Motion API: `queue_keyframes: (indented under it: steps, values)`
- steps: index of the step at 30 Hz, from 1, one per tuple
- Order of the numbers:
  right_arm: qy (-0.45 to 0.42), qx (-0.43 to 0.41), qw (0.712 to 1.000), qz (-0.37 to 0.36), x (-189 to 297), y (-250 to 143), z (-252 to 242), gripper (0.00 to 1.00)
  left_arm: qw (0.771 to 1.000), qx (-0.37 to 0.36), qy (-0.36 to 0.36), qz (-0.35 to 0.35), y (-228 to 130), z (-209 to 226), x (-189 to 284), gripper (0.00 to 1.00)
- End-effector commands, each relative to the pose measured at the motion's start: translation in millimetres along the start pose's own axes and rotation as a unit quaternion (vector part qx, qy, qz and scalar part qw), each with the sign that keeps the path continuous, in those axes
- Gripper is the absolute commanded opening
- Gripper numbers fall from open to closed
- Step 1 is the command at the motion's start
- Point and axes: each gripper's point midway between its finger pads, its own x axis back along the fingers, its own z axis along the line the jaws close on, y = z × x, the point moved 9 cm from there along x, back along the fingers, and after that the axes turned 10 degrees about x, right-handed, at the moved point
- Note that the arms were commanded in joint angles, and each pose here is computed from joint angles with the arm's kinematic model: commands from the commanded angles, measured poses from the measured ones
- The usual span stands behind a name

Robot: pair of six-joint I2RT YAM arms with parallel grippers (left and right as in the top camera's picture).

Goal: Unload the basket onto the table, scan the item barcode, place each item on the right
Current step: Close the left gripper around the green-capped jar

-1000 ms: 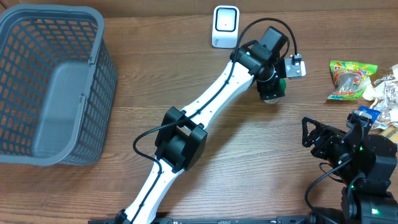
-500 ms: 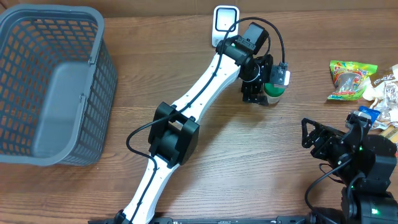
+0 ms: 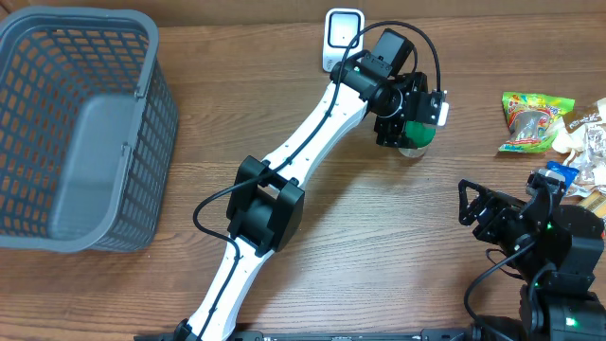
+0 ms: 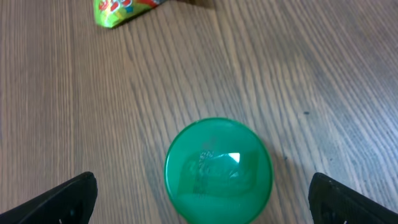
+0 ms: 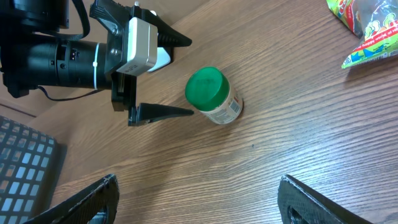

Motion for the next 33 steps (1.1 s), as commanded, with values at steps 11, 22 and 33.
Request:
queue_keyframes:
  steps: [11,22,33]
  values:
    - [0.025,0.01,1.0,-0.006,3.9,4.6,7.0,0.83,0.998,0.014,-0.055,-0.009,-18.5,-11.1,-33.9,1.0]
    - [0.03,0.012,0.999,-0.004,3.9,4.1,7.8,0.83,0.998,0.027,-0.051,-0.012,-20.3,-9.1,-39.5,1.0]
    - [0.031,0.011,0.999,-0.003,3.9,3.8,8.0,0.83,0.997,0.043,-0.059,-0.005,-22.3,-12.2,-39.4,0.77]
